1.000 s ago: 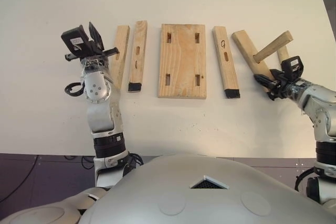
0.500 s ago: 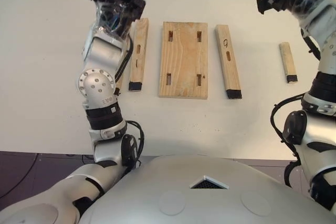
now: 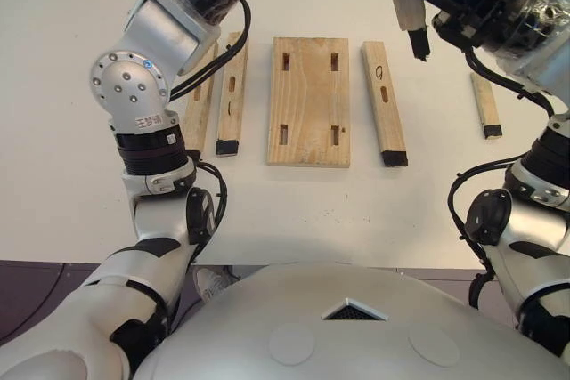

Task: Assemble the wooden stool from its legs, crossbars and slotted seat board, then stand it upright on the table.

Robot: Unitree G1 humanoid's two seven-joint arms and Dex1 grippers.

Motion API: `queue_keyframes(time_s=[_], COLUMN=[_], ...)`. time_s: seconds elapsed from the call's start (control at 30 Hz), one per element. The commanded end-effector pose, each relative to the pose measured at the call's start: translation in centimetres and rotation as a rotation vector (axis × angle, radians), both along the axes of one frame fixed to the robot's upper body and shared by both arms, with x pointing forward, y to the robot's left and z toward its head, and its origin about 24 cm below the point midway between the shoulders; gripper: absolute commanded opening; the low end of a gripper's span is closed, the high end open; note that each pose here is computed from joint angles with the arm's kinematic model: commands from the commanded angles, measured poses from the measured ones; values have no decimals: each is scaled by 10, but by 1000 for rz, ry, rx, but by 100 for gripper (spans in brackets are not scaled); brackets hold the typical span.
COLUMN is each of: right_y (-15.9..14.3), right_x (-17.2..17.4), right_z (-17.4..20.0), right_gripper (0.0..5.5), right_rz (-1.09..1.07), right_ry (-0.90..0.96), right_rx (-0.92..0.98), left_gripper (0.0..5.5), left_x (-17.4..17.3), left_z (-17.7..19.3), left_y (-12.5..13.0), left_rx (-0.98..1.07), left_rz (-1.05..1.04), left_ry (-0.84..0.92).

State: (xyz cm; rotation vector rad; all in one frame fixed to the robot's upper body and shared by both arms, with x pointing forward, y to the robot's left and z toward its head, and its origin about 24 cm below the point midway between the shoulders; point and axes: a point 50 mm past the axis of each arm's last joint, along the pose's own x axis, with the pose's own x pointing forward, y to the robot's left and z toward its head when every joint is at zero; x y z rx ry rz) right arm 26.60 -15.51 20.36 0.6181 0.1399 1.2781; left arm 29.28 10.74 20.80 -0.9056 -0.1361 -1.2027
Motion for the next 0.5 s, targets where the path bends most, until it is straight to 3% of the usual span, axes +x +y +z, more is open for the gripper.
queue_keyframes(time_s=[0.03, 0.17, 0.5], right_y=[4, -1, -8], right_x=[-6, -8, -12], right_z=[-9, -14, -13], right_gripper=[202, 202, 202], right_rz=[58, 115, 222], right_ry=[12, 26, -34], right_rx=[-68, -68, -142], left_gripper=[345, 345, 210], left_x=[-5, -11, -17], left_z=[-1, 0, 11], left_y=[0, 5, 25], left_rx=[33, -11, -116], left_rz=[-30, -87, -197], left_ry=[-38, -42, -22])
